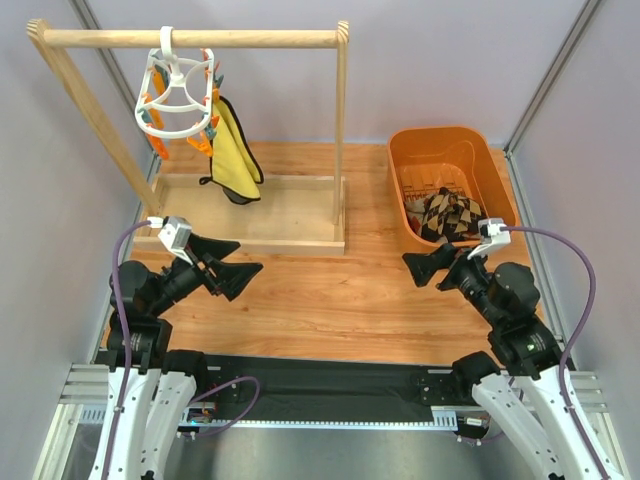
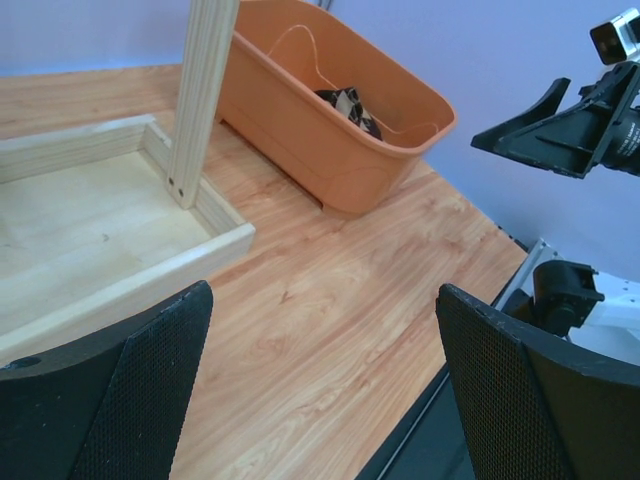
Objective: Remove the socks clipped to the hanger
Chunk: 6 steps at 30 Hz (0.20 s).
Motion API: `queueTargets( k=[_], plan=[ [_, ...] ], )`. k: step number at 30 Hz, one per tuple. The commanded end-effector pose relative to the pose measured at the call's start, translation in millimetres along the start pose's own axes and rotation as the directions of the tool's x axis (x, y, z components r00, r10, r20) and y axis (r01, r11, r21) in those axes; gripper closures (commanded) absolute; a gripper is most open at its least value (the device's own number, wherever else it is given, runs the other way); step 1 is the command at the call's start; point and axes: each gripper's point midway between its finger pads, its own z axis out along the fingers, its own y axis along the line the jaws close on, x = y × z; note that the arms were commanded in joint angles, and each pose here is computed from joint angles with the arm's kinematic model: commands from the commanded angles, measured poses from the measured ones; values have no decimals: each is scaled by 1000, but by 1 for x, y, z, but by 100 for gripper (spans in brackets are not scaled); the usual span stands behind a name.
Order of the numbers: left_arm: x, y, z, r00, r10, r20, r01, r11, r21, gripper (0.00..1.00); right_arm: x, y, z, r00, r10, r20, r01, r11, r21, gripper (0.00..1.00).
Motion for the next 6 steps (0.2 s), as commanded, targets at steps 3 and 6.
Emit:
queueTargets(
  k=[3, 6],
  plan=[
    [-11, 0, 0, 998, 49, 39, -49, 999, -8, 0, -24, 16, -2, 998, -10, 66, 13, 998, -53, 0],
    [-10, 0, 0, 998, 46, 38, -46, 999, -4, 0, -19, 23, 0, 999, -11, 41, 15, 996, -93, 0]
  ],
)
